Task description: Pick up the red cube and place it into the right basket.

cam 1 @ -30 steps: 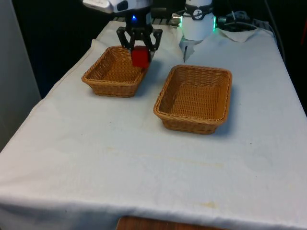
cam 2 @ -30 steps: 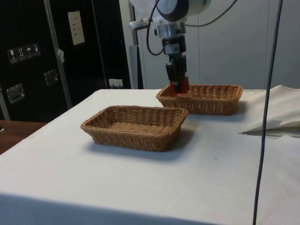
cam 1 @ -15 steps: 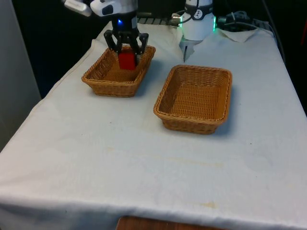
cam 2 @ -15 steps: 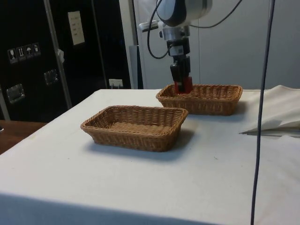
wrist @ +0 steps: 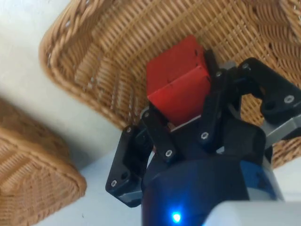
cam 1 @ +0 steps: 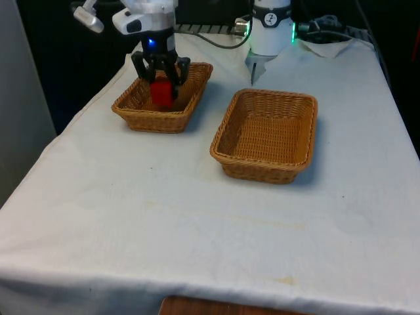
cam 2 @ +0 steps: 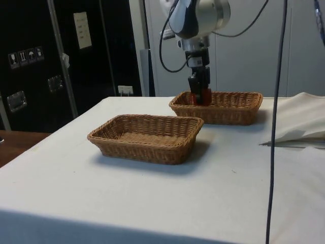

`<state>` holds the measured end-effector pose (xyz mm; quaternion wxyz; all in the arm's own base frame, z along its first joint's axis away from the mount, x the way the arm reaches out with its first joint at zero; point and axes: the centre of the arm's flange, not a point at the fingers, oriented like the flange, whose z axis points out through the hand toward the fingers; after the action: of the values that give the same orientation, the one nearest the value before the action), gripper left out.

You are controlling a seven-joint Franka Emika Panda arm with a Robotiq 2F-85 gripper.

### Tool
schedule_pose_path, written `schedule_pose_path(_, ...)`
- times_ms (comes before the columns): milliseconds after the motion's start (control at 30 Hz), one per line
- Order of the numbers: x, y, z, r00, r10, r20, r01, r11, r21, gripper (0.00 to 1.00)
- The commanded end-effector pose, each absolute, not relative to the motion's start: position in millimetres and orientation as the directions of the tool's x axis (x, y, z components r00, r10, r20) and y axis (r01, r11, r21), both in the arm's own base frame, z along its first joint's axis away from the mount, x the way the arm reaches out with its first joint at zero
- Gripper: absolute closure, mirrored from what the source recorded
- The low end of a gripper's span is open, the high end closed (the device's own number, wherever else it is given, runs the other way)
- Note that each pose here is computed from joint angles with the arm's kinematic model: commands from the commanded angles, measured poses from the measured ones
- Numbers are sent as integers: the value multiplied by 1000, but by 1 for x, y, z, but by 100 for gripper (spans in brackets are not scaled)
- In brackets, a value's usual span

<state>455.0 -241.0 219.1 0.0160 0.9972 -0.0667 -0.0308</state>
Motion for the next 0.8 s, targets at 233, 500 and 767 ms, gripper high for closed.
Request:
schedule_pose_path(233, 454, -249, 212, 988, -147, -44, -145, -989, 29, 98)
schedule_pose_path(500, 452, -251, 212, 987, -150, -48, -149, -988, 30, 44)
schedule_pose_path(767, 452, -251, 212, 987, -151, -50, -150, -988, 29, 0)
